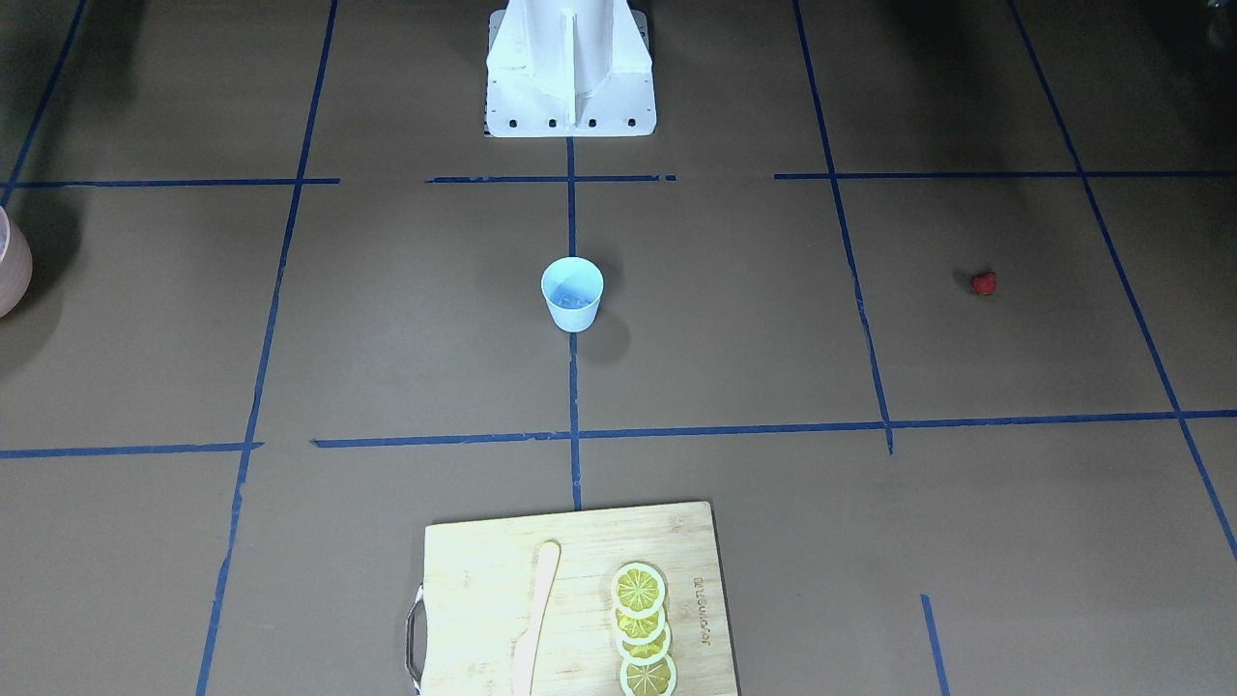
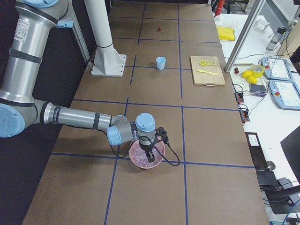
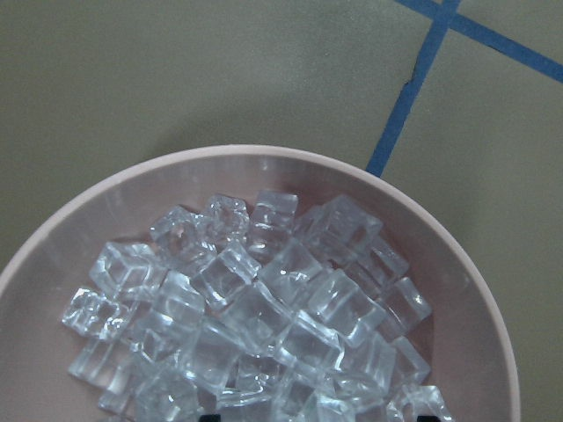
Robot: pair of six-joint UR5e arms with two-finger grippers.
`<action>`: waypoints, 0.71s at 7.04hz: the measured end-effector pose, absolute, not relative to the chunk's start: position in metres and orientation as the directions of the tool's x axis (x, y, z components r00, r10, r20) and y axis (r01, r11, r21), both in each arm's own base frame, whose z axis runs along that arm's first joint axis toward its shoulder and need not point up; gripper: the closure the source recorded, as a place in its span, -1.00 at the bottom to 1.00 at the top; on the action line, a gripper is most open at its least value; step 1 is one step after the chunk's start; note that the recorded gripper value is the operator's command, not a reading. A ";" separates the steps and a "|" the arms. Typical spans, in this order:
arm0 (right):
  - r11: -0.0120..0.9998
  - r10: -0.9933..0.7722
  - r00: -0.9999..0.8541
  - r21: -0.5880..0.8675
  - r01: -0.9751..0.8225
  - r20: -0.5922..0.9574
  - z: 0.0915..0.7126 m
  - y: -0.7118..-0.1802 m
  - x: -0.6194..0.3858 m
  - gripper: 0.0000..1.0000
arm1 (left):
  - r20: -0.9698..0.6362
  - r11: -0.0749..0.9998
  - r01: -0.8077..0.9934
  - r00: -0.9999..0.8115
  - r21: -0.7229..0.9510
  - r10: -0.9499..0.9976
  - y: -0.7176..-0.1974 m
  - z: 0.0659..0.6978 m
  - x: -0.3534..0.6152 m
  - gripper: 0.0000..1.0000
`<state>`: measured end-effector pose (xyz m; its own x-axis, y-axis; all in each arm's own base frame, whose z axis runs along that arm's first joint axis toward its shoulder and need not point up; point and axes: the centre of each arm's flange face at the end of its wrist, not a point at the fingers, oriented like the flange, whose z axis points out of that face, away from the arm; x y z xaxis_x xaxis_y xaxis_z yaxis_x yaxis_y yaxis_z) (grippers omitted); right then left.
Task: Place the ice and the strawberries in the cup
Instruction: 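Grasp another ice cube from the pink bowl with the right gripper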
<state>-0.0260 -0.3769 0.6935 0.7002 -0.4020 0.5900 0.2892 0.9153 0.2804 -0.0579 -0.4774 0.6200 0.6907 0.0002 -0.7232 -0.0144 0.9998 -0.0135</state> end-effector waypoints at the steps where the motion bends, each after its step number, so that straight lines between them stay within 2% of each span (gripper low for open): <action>1: 0.915 -0.403 0.699 0.276 0.295 0.590 0.696 -0.376 -0.028 -0.54 | -0.723 1.000 -0.014 0.691 -0.014 0.000 -0.477 0.620 -0.058 -1.00; 2: 0.915 -0.404 0.699 0.272 0.299 0.590 0.698 -0.376 -0.029 -0.50 | -0.723 1.000 -0.014 0.691 -0.015 -0.001 -0.477 0.620 -0.058 -1.00; 3: 0.914 -0.405 0.698 0.270 0.302 0.590 0.699 -0.375 -0.030 -0.36 | -0.723 1.000 -0.014 0.691 -0.015 -0.001 -0.477 0.621 -0.058 -1.00; 4: 0.914 -0.406 0.698 0.269 0.304 0.590 0.700 -0.375 -0.031 -0.13 | -0.723 1.000 -0.014 0.691 -0.016 -0.002 -0.477 0.621 -0.058 -1.00; 5: 0.914 -0.405 0.698 0.268 0.304 0.591 0.701 -0.376 -0.031 0.25 | -0.723 1.000 -0.014 0.691 -0.016 -0.002 -0.477 0.621 -0.058 -1.00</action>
<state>-0.0309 -0.3757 0.7006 0.6977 -0.4050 0.5909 0.3037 0.9143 0.2680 -0.0579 -0.4773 0.6208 0.6911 -0.0015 -0.7228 -0.0144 0.9998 -0.0158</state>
